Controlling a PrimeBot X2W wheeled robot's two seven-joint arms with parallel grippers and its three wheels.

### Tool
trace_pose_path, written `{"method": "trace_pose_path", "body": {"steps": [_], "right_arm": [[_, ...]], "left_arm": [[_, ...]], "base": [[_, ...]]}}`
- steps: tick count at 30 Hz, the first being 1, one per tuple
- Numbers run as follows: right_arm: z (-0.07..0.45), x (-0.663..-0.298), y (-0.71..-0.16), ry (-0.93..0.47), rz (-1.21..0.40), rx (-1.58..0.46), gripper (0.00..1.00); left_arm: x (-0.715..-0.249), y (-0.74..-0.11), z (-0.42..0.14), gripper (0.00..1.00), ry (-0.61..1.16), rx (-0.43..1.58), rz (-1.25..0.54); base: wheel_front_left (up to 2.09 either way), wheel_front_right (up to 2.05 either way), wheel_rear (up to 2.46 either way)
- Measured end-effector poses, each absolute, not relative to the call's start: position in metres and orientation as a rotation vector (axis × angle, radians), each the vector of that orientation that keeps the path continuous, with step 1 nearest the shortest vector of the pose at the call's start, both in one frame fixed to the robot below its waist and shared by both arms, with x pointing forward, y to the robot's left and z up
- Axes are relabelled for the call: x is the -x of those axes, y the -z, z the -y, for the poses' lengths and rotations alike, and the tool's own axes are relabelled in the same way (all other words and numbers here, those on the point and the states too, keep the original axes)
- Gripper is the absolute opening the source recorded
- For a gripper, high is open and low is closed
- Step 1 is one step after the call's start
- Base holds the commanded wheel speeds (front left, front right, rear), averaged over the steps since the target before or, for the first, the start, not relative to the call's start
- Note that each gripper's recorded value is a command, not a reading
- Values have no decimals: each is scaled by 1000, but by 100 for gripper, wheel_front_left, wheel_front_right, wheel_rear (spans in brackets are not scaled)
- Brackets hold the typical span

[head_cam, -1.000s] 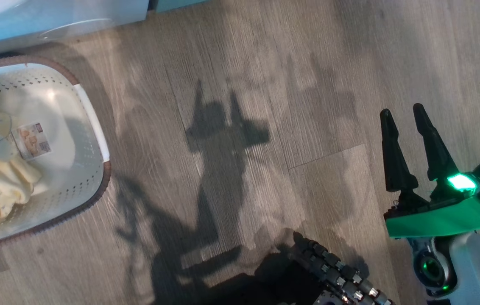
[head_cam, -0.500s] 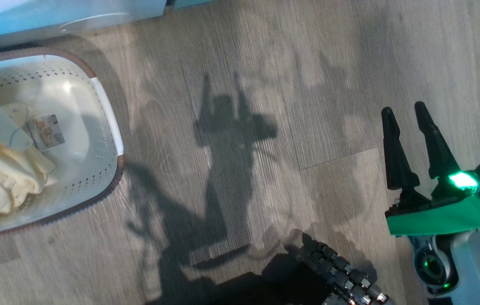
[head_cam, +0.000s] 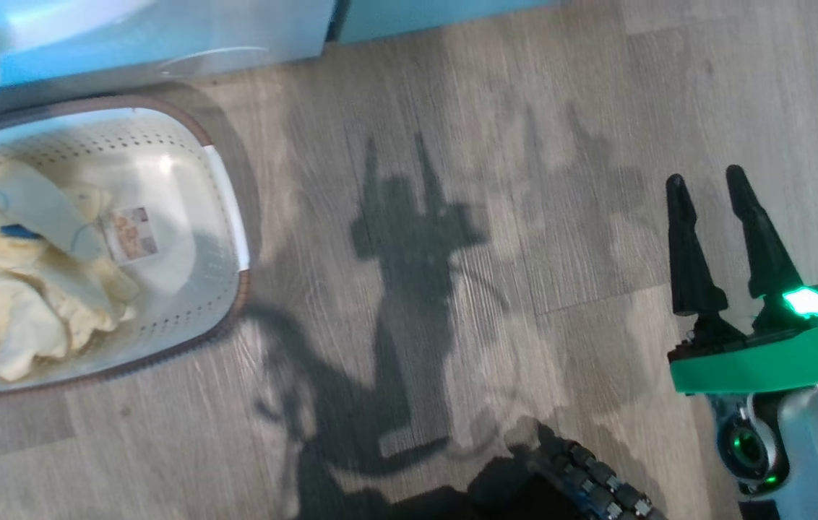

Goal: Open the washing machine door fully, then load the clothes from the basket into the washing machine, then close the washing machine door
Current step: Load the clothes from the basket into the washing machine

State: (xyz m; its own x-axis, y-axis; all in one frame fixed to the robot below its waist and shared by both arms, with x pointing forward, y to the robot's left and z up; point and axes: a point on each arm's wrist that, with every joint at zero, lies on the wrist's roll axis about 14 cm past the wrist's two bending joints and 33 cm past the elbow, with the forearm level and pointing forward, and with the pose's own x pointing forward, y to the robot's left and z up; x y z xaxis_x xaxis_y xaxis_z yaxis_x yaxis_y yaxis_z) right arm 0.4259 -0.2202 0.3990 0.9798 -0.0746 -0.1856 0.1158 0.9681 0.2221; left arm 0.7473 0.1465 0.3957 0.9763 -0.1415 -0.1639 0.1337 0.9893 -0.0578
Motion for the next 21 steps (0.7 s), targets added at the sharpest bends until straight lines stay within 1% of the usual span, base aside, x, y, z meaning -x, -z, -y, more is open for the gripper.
{"method": "trace_pose_path", "body": {"steps": [5, 10, 14, 21], "right_arm": [[216, -429, -411, 76, -144, -221, 100], [214, -424, -419, 69, -126, -207, 100], [213, -420, -426, 65, -111, -199, 100], [204, -417, -436, 34, -85, -185, 100]], "left_arm": [[-721, -398, -144, 100, 139, 68, -137], [-691, -416, -142, 100, 146, 85, -60], [-656, -429, -139, 100, 155, 84, -13], [-581, -444, -144, 100, 119, 66, 25]], "base": [[0, 0, 0], [0, 0, 0], [0, 0, 0], [0, 0, 0]]}}
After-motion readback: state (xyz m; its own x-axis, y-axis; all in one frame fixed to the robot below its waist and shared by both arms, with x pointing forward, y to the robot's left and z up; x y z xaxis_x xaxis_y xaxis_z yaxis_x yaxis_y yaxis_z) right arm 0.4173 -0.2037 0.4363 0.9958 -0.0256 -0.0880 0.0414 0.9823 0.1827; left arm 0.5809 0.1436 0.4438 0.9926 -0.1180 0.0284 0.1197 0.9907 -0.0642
